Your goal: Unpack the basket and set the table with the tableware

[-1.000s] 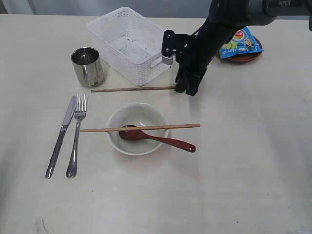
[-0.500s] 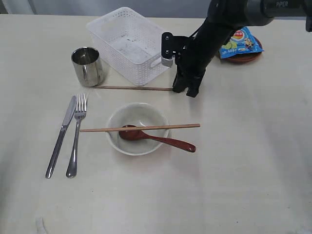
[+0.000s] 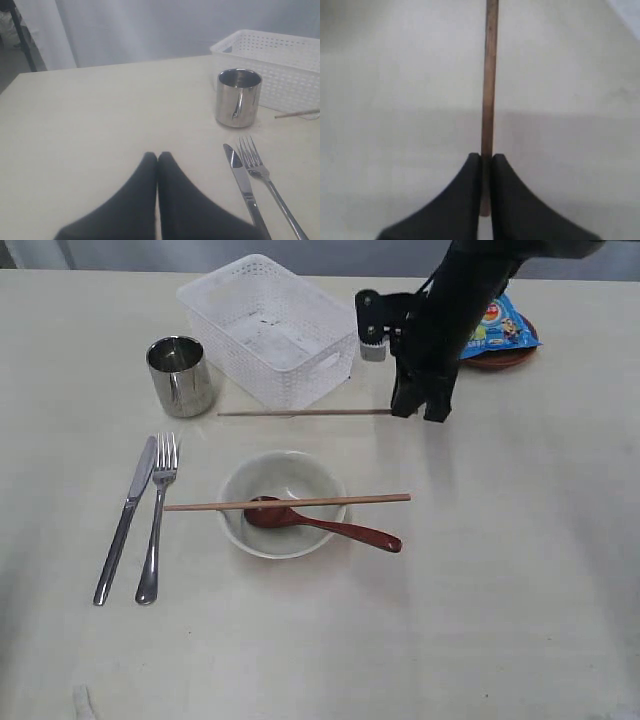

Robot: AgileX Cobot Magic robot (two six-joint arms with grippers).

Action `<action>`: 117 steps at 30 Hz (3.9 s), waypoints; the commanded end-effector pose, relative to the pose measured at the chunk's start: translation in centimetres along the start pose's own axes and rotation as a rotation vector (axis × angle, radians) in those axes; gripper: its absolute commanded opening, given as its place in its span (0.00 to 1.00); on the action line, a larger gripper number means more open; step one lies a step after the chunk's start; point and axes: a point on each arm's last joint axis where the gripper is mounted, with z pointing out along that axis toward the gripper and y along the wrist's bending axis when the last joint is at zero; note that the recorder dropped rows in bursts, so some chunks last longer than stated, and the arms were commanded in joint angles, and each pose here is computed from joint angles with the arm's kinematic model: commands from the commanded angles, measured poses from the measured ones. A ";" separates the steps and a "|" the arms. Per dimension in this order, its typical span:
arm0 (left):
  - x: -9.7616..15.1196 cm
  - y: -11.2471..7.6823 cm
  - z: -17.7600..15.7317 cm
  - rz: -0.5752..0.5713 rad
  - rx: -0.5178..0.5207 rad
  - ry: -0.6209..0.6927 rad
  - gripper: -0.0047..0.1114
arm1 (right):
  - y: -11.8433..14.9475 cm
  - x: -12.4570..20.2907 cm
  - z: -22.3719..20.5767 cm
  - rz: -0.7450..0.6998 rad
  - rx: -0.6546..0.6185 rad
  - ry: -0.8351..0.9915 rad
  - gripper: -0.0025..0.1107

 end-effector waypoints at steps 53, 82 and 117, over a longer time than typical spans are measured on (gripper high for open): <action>0.1 0.0 0.0 0.001 0.004 -0.001 0.04 | 17.9 -3.5 -5.4 -0.221 0.398 -0.046 0.02; 0.1 0.0 0.0 -0.002 0.005 0.000 0.04 | 15.0 -1.4 -5.2 -0.067 0.233 -0.118 0.02; 0.1 0.0 0.0 -0.002 0.005 0.000 0.04 | 16.9 -2.5 -3.8 -0.115 0.177 -0.112 0.03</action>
